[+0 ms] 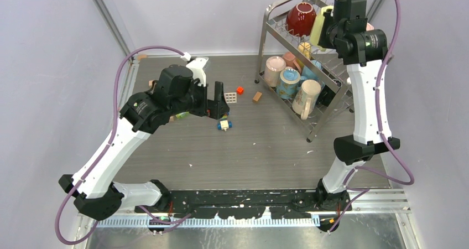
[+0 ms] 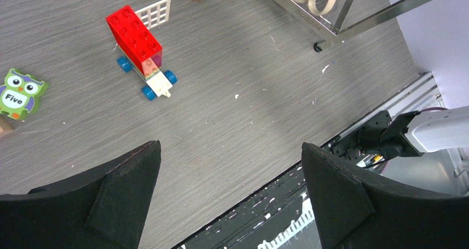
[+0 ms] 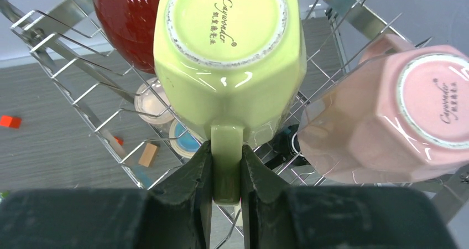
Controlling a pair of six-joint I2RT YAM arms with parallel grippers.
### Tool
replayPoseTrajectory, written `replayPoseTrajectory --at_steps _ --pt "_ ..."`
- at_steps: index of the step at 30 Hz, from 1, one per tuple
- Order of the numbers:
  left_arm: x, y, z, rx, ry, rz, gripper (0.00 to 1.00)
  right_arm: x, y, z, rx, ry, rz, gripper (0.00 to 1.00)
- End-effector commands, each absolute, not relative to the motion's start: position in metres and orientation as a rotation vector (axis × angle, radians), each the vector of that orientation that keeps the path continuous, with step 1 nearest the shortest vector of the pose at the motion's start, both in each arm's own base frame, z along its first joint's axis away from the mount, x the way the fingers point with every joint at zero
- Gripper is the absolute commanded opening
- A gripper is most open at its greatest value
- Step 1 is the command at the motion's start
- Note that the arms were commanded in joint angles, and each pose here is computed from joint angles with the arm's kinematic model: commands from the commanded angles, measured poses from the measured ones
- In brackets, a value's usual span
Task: Unload the cups from the dish rack
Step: Unload the cup from the dish rack, then place the cup at the center of the board.
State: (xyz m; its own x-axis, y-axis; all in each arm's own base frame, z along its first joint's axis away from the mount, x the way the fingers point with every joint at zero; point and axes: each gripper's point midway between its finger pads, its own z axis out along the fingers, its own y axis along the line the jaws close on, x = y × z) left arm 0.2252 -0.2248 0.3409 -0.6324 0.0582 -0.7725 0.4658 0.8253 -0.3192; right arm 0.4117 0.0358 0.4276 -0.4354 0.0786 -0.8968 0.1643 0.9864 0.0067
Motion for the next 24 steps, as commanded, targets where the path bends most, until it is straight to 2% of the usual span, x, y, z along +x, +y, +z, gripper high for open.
replayPoseTrajectory --at_steps 1,16,24 --pt "0.234 -0.226 0.363 0.321 2.101 -0.668 1.0 0.393 0.031 0.52 0.219 1.703 -0.037 0.01" --pt "0.245 -0.235 0.391 0.253 2.038 -0.813 1.0 0.348 0.058 0.571 0.167 1.546 0.087 0.01" --pt "0.262 -0.22 0.403 0.107 1.99 -1.003 1.0 0.327 0.124 0.557 0.086 1.599 0.425 0.01"
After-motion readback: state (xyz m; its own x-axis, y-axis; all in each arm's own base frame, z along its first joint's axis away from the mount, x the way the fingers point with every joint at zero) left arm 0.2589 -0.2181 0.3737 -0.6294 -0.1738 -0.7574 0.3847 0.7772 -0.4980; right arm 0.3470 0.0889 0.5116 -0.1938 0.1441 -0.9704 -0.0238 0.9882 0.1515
